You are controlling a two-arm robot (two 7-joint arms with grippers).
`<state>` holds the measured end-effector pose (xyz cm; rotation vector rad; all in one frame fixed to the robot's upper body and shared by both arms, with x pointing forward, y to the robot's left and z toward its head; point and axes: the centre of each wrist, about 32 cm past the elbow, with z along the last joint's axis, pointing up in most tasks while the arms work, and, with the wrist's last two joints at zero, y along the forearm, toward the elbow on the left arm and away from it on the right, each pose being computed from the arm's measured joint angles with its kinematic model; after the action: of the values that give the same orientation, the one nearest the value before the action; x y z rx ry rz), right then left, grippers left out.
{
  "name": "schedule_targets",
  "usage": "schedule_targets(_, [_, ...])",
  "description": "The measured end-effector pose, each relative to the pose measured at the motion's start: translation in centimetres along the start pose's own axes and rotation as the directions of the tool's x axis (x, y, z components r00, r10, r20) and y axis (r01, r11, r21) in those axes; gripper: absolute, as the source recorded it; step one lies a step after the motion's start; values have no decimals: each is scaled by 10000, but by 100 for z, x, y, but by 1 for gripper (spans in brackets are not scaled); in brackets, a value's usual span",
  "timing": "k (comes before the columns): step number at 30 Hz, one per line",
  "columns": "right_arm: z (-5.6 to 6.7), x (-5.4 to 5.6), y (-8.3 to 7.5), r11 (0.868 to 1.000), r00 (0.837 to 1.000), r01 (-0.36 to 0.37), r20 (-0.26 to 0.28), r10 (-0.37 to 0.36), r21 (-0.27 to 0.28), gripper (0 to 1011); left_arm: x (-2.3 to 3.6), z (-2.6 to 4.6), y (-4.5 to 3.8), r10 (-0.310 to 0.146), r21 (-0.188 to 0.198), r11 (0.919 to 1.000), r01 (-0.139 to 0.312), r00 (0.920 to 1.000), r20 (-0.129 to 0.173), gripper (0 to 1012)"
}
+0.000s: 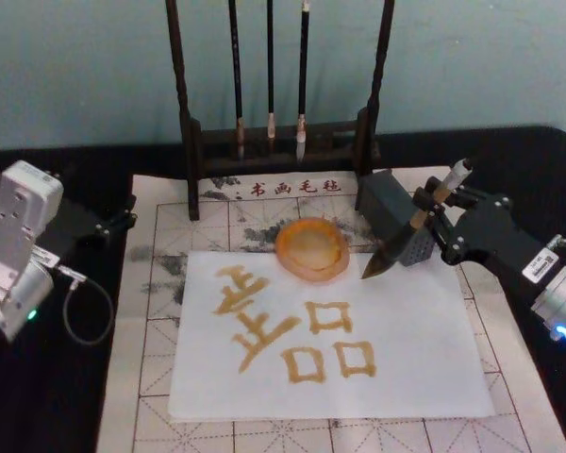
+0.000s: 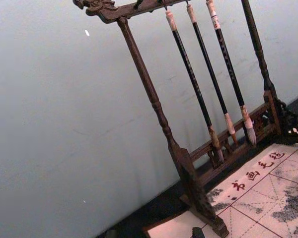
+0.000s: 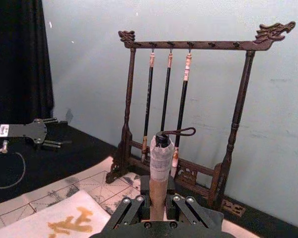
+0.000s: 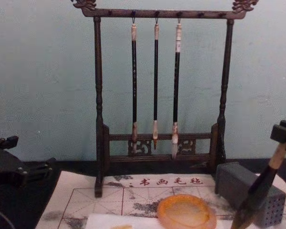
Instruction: Pick up the brush from the inkstone, write on the paper, then place the brush back to its original position.
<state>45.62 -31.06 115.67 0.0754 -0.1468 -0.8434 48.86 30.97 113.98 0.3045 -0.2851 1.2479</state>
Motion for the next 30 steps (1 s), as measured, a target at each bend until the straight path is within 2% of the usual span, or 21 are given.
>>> schedule_targets(12, [-24, -17, 14, 10000, 10000, -18, 59, 18, 61, 182, 0, 0, 0, 0, 0, 10000, 0, 10000, -1, 1001])
schedule_targets(30, [0, -46, -89, 9995, 9994, -293, 170, 294, -80, 182, 0, 0, 0, 1, 0, 10000, -1, 10000, 0, 1001])
